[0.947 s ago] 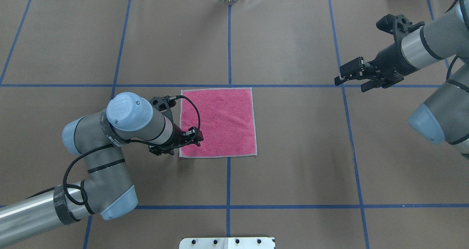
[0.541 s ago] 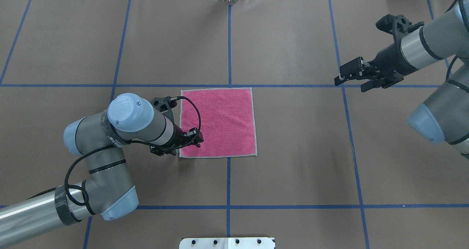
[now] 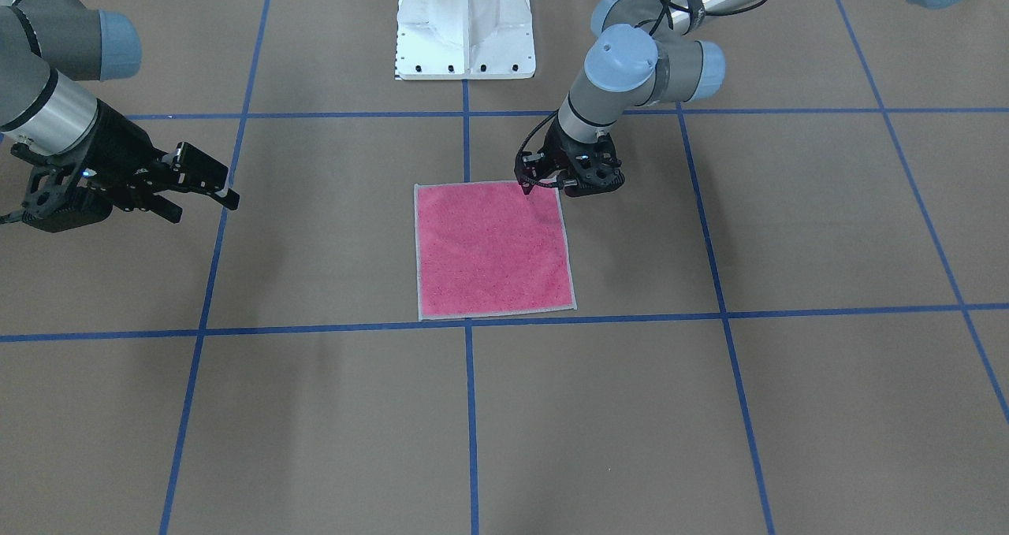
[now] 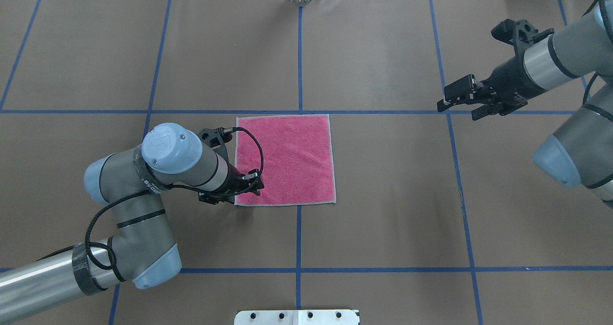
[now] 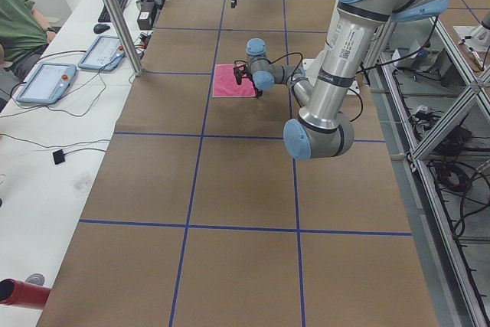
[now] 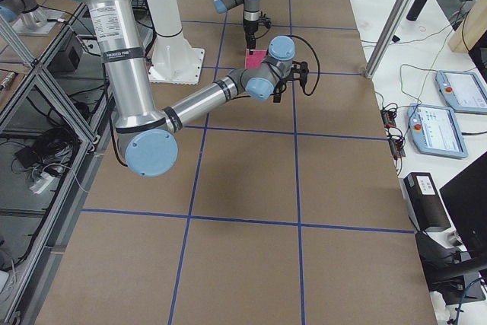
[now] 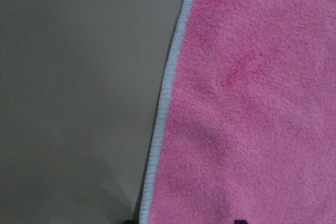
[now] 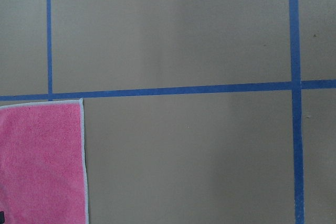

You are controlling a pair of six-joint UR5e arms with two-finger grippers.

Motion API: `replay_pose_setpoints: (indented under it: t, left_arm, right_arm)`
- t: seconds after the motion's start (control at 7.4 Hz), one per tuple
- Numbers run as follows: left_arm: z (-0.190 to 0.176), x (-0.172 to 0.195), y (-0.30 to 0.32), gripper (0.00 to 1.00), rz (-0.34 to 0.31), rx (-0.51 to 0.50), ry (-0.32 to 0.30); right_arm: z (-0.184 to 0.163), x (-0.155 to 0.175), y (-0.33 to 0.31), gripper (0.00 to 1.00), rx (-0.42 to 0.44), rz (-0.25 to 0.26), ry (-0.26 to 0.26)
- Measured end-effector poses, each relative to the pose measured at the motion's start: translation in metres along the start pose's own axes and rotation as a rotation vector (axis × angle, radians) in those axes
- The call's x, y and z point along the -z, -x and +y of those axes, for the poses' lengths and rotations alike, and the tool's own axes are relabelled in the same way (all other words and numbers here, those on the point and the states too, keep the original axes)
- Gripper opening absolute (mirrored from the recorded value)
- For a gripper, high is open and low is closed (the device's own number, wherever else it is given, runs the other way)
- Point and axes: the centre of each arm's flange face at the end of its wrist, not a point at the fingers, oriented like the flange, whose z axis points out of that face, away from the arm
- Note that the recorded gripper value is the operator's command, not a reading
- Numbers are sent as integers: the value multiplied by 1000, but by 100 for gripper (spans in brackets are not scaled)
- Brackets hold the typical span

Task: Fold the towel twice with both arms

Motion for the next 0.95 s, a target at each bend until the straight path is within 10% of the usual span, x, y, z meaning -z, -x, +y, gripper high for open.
replay_pose_setpoints:
  t: [0.95]
  left_arm:
    - [3, 0, 4, 61, -6, 1, 11]
  right_arm:
    - [0, -1, -1, 100, -3, 2, 3]
